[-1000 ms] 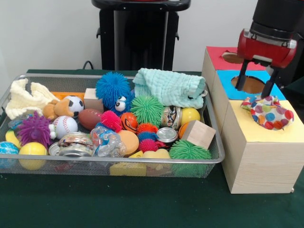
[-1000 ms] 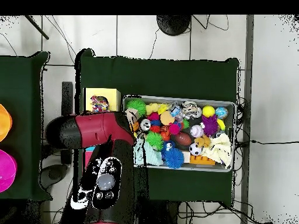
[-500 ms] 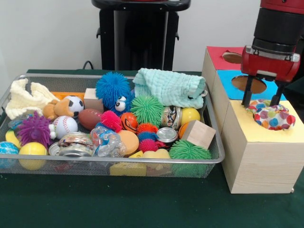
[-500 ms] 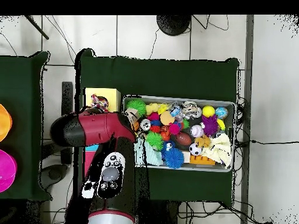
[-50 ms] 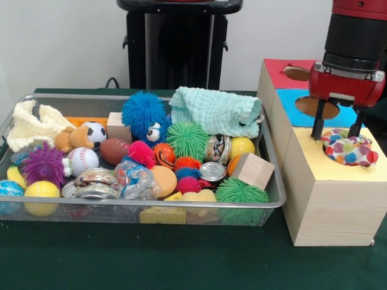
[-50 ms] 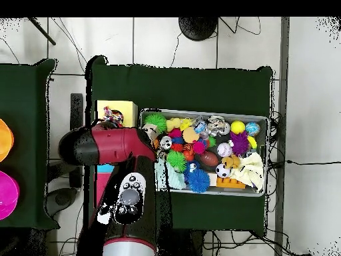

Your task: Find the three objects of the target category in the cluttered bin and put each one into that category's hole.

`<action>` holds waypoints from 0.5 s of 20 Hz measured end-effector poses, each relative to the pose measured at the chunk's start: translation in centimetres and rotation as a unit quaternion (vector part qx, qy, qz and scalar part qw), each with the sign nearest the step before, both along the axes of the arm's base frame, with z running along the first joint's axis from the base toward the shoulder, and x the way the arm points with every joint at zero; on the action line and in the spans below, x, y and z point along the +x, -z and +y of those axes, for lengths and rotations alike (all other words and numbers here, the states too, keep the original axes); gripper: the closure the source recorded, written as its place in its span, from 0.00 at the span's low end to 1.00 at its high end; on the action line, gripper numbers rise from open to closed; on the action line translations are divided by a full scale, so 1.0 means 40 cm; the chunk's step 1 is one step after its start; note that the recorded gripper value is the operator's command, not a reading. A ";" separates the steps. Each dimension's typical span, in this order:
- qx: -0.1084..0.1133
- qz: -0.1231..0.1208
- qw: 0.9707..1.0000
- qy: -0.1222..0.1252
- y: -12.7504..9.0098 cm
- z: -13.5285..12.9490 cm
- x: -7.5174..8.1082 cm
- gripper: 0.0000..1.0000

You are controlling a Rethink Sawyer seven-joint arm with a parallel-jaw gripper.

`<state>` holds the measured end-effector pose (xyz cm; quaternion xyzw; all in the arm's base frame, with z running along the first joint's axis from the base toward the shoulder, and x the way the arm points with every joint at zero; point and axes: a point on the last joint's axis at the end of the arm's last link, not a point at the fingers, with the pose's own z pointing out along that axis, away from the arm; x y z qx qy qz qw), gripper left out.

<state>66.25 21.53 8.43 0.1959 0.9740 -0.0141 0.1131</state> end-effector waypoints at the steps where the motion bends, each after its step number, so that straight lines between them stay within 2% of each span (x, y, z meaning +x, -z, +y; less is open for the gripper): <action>1: 0.000 0.000 1.000 0.000 0.001 0.000 0.000 0.00; 8: -0.004 0.005 1.000 -0.001 0.001 0.003 0.004 0.00; 9: -0.005 0.007 1.000 -0.002 0.002 0.006 0.005 1.00; 10: -0.005 0.007 1.000 -0.002 0.002 0.007 0.006 1.00</action>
